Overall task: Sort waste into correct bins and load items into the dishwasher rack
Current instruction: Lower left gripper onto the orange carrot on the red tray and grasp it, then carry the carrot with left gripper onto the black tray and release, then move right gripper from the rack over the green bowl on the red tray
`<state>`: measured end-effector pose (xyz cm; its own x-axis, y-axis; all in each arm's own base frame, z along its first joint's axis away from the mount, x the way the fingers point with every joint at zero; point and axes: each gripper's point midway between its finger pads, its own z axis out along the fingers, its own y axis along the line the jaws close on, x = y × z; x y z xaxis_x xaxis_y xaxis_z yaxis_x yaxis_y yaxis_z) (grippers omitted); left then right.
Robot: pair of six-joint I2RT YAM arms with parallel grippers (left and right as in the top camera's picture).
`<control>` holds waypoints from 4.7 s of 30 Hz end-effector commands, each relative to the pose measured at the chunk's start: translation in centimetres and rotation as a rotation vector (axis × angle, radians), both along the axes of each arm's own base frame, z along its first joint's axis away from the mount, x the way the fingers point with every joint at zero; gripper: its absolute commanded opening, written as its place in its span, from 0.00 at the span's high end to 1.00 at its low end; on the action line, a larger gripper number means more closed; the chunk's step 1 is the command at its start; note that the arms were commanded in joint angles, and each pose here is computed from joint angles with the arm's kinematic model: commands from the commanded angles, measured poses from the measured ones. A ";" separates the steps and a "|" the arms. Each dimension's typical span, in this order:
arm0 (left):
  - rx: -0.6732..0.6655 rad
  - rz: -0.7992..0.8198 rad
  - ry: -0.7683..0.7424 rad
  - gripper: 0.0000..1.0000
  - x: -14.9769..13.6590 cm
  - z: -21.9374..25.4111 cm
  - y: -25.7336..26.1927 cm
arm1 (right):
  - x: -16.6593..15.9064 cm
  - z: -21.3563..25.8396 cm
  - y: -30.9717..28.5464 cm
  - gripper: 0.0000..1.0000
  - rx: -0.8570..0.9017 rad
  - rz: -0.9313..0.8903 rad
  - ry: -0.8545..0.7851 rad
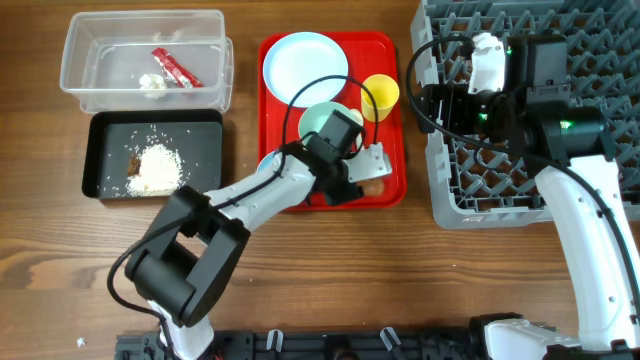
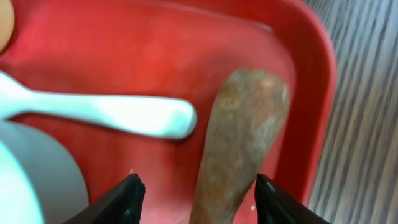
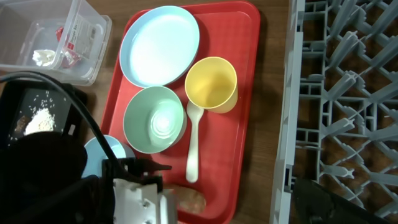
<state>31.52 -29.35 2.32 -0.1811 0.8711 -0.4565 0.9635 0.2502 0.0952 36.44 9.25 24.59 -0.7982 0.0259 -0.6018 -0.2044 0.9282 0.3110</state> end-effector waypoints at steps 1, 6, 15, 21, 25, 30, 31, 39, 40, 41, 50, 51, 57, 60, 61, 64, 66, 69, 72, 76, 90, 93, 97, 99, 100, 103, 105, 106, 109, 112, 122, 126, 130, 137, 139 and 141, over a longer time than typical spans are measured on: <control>-0.015 -0.019 0.031 0.42 -0.3 -0.4 -0.3 | 0.4 0.3 0.2 0.00 0.006 -0.009 -0.005; -0.011 -0.047 0.036 0.37 -0.6 -0.6 -0.2 | 0.3 0.3 0.2 0.00 0.006 -0.009 -0.003; 0.023 -0.076 0.051 0.20 -0.7 -2.3 0.5 | 0.4 0.3 0.2 0.00 0.006 -0.009 -0.006; 0.028 -0.070 0.057 0.27 -0.6 -2.6 0.7 | 0.4 0.3 0.2 0.00 0.005 -0.008 -0.006; 0.032 -0.067 0.052 0.57 -0.4 -2.6 0.8 | 0.3 0.3 0.2 0.00 0.004 -0.007 -0.002; 0.034 -0.067 0.054 0.95 -0.5 -2.6 0.8 | 0.4 0.3 0.2 0.00 0.005 -0.007 -0.007; 0.035 -0.067 0.053 0.96 -0.5 -2.6 0.8 | 0.4 0.4 0.2 0.00 0.005 -0.007 -0.010; 0.029 -0.061 0.045 0.96 -0.3 -2.2 0.8 | 0.4 0.4 0.2 0.00 0.005 -0.007 -0.011; 0.021 -0.051 0.042 0.96 -0.2 -1.8 0.7 | 0.4 0.4 0.2 0.00 0.006 -0.008 -0.011; 0.006 -0.030 0.038 0.96 -0.1 -1.2 0.5 | 0.4 0.4 0.2 0.00 0.006 -0.008 -0.011; -0.216 0.080 -0.027 0.96 0.5 8.6 -2.1 | 0.6 0.5 0.2 0.00 0.008 -0.009 -0.017; -0.253 0.103 -0.032 0.96 0.5 10.1 -2.2 | 0.6 0.5 0.2 0.00 0.008 -0.009 -0.017; -0.368 0.251 -0.095 0.96 0.9 16.4 -0.9 | 0.5 0.4 0.2 0.00 0.008 -0.009 -0.013; -0.362 0.457 -0.153 0.96 3.0 17.9 2.1 | 0.5 0.4 0.2 0.00 0.008 -0.009 -0.013; -0.353 0.539 -0.169 0.96 3.8 18.1 3.5 | 0.5 0.4 0.2 0.00 0.007 -0.009 -0.014; -0.311 0.808 -0.200 0.96 6.0 18.0 8.5 | 0.5 0.4 0.2 0.00 0.007 -0.009 -0.013; -0.271 1.043 -0.177 0.96 7.1 16.9 13.5 | 0.6 0.5 0.2 0.01 0.008 -0.009 -0.016; -0.233 1.205 -0.119 0.96 7.0 15.6 17.8 | 0.6 0.5 0.2 0.00 0.008 -0.009 -0.020; -0.181 1.366 -0.054 0.96 6.4 14.2 22.3 | 0.7 0.6 0.2 0.00 0.009 -0.009 -0.024; -0.135 1.519 0.005 0.96 5.5 12.9 26.6 | 0.8 0.7 0.3 0.00 0.009 -0.009 -0.029; -0.028 1.723 0.143 0.96 6.1 3.0 30.6 | 0.7 0.6 0.2 0.00 0.008 -0.009 -0.023; -0.006 1.724 0.162 0.96 6.3 1.6 30.5 | 0.7 0.6 0.2 0.00 0.008 -0.009 -0.022; 0.007 1.724 0.172 0.96 6.1 1.0 30.5 | 0.6 0.5 0.2 0.00 0.008 -0.009 -0.020; 0.008 1.723 0.172 0.86 6.1 1.0 30.5 | 0.6 0.5 0.2 0.00 0.008 -0.009 -0.020; 0.008 1.723 0.172 0.76 6.1 1.0 30.5 | 0.6 0.5 0.2 0.00 0.008 -0.009 -0.020; 0.008 1.723 0.172 0.46 6.1 1.0 30.5 | 0.6 0.5 0.2 0.00 0.008 -0.009 -0.020; 0.005 1.723 0.169 0.32 6.2 1.2 30.5 | 0.6 0.5 0.2 0.00 0.008 -0.009 -0.020; -0.001 1.722 0.165 0.28 6.2 1.4 30.5 | 0.7 0.6 0.2 0.00 0.008 -0.009 -0.022; -0.027 1.718 0.144 0.19 6.4 2.5 30.5 | 0.8 0.7 0.3 0.00 0.009 -0.009 -0.028; -0.073 1.715 0.107 0.14 6.7 4.4 30.5 | 0.9 0.8 0.3 0.00 0.010 -0.009 -0.033; -0.337 1.620 0.033 0.11 6.8 12.7 28.4 | 1.3 2.3 2.7 0.00 0.130 0.071 -0.078; -0.455 1.342 0.101 0.10 7.1 14.6 23.8 | 2.1 2.7 4.3 0.00 0.158 0.085 -0.100; -0.445 1.226 0.125 0.09 6.6 14.5 20.3 | 2.2 2.0 5.9 0.00 0.165 0.091 -0.081; -0.374 1.199 0.082 0.04 6.1 13.9 18.4 | 1.7 -1.5 9.9 0.01 0.170 0.135 0.037; -0.373 1.199 0.083 0.01 6.0 13.9 18.5 | 1.8 -2.8 10.6 0.02 0.173 0.110 0.083; -0.370 1.205 0.073 0.00 6.2 13.9 18.6 | 2.1 -4.3 11.0 0.07 0.164 0.075 0.124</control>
